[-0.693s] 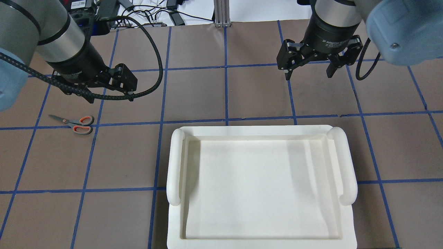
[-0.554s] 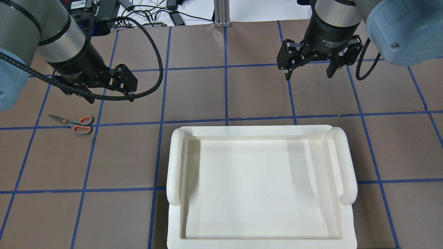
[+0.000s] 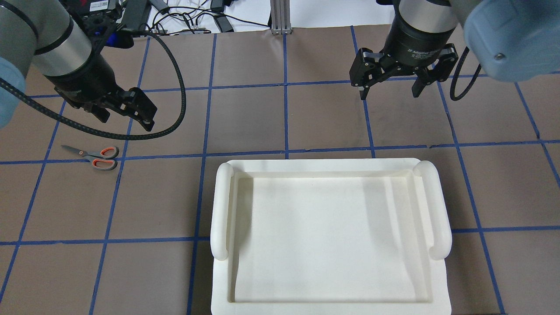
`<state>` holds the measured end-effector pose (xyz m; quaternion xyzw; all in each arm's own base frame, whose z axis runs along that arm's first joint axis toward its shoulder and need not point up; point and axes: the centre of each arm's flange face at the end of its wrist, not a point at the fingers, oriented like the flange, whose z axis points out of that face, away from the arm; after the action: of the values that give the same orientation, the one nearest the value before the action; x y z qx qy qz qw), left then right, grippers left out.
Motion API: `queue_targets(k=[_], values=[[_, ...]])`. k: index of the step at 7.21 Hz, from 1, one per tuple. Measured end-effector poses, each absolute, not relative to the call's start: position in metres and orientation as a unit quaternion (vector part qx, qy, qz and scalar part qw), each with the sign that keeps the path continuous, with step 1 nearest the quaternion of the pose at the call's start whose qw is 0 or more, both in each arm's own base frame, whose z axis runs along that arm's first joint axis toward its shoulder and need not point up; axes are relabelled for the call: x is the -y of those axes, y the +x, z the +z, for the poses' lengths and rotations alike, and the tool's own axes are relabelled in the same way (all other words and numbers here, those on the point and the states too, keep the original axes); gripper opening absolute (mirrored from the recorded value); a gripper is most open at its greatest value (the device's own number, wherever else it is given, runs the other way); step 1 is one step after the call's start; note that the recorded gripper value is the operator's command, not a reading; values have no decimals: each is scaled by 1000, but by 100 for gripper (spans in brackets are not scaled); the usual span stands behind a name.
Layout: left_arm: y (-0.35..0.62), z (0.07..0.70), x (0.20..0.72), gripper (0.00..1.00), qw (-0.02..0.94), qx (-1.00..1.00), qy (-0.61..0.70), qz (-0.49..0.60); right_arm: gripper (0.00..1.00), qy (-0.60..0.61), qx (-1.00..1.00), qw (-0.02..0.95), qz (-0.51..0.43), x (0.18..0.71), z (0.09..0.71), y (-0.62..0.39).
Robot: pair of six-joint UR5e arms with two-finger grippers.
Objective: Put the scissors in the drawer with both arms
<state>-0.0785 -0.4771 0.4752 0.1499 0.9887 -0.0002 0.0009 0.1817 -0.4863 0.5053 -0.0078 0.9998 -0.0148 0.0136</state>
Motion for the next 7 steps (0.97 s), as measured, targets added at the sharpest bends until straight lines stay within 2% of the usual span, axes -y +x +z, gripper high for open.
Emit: queue_targets(k=[2, 3, 7], values=[[-21, 449, 494, 100, -2, -972, 235, 9, 100, -21, -998, 61, 6, 500, 484, 197], [13, 432, 499, 100, -8, -956, 293, 19, 100, -68, -995, 74, 19, 508, 467, 210], [141, 345, 518, 100, -11, -872, 487, 42, 97, -387, -916, 101, 35, 533, 403, 257]])
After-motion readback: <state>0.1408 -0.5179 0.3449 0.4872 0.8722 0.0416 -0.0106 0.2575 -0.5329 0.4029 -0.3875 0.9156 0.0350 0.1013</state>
